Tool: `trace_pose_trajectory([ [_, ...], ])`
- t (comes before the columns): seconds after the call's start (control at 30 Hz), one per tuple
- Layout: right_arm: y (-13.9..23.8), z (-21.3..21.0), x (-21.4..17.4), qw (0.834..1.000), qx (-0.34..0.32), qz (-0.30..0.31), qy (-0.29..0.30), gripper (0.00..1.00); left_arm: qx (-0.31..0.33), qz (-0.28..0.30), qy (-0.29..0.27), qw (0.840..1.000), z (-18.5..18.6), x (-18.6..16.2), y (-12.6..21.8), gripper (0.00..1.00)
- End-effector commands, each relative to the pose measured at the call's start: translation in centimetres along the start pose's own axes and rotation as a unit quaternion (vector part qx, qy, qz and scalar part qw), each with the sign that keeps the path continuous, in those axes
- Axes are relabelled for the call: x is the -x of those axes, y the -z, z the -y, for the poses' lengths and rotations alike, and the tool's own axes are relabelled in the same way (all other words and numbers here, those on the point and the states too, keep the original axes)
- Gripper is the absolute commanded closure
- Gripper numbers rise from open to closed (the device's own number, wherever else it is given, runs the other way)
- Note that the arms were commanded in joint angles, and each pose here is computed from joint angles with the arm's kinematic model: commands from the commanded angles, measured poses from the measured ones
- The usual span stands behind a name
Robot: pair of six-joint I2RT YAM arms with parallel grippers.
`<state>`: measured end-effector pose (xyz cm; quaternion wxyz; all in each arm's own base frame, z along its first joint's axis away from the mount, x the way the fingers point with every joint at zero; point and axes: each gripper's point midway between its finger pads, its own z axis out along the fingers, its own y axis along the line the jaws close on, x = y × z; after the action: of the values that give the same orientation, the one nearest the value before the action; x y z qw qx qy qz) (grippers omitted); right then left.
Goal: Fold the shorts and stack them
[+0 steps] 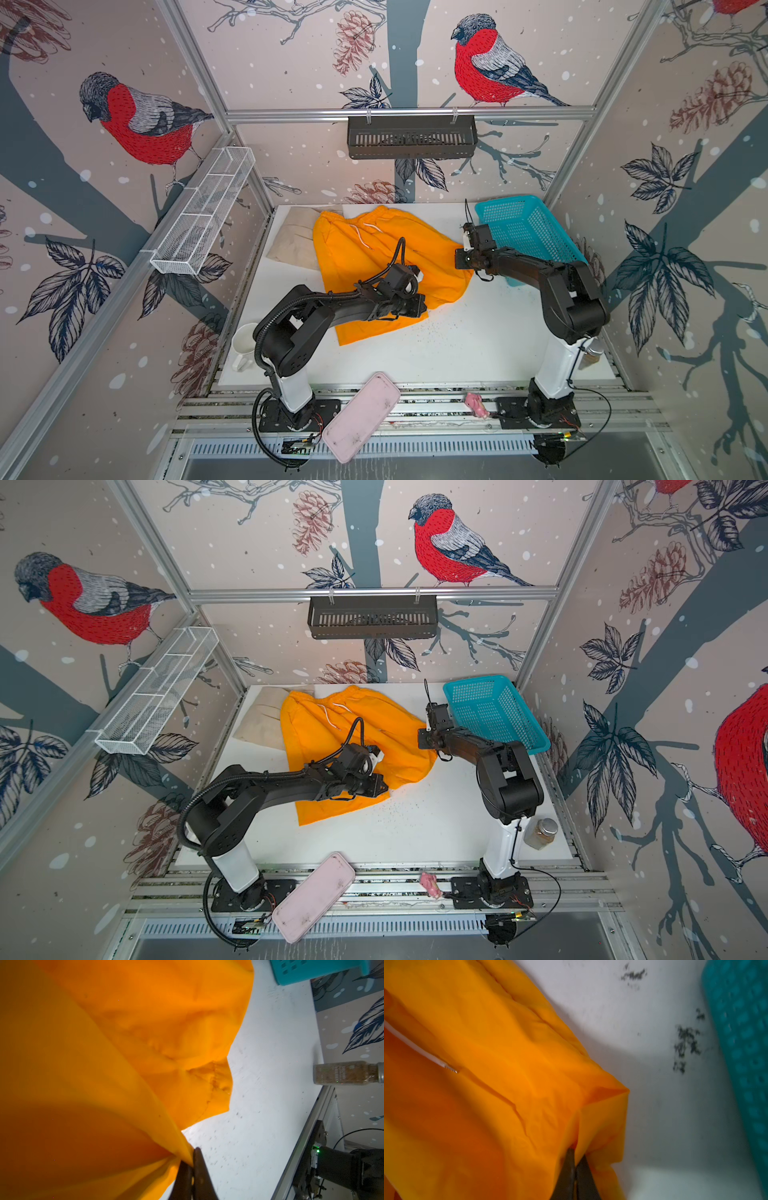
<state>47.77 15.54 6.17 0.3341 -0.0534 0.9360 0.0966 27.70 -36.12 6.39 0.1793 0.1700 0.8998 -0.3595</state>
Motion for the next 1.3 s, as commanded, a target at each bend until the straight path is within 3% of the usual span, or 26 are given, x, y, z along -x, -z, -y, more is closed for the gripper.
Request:
trace_pose_trajectory([
  [0.0,-0.6,0.3,3.1,0.999,-0.006,0.018,0.026,0.61,-0.012,0.046,-0.018,0.999,2.8,3.5,-0.6,0.62],
  [0.07,0.2,-0.1,5.3,0.999,-0.001,0.034,0.036,0.54,0.015,0.057,-0.023,0.998,3.0,4.9,0.2,0.04],
  [0.1,0.9,-0.3,6.2,0.998,0.001,0.044,0.039,0.48,0.033,0.064,-0.026,0.997,3.0,5.6,1.0,0.02],
  [0.17,2.9,-0.6,7.6,0.997,0.002,0.065,0.044,0.34,0.078,0.084,-0.035,0.993,2.8,7.4,3.6,0.02],
  [0.3,7.1,-2.3,7.5,0.994,0.019,0.091,0.057,0.26,0.181,0.143,-0.032,0.972,0.6,11.3,10.6,0.02],
  [0.37,9.3,-4.8,5.9,0.991,0.034,0.100,0.083,0.23,0.248,0.189,-0.021,0.950,-2.3,13.2,15.2,0.02],
  [0.5,12.2,-13.4,0.0,0.978,0.113,0.090,0.151,0.20,0.329,0.267,0.016,0.906,-8.8,15.7,23.1,0.02],
  [0.63,14.7,-24.7,-8.2,0.947,0.218,0.058,0.230,0.16,0.381,0.326,0.068,0.862,-16.2,17.0,29.5,0.02],
  [0.73,15.6,-30.6,-13.1,0.922,0.266,0.036,0.279,0.11,0.416,0.349,0.099,0.834,-20.3,17.1,32.6,0.02],
  [1.0,10.5,-35.4,-19.8,0.904,0.242,-0.025,0.351,0.08,0.456,0.349,0.103,0.812,-24.5,18.0,34.7,0.02],
  [1.13,7.6,-35.9,-21.1,0.905,0.216,-0.050,0.363,0.11,0.440,0.334,0.134,0.823,-26.4,17.6,34.9,0.02],
  [1.27,5.9,-35.9,-22.1,0.900,0.204,-0.070,0.380,0.25,0.431,0.330,0.130,0.829,-26.5,17.5,34.4,0.02],
])
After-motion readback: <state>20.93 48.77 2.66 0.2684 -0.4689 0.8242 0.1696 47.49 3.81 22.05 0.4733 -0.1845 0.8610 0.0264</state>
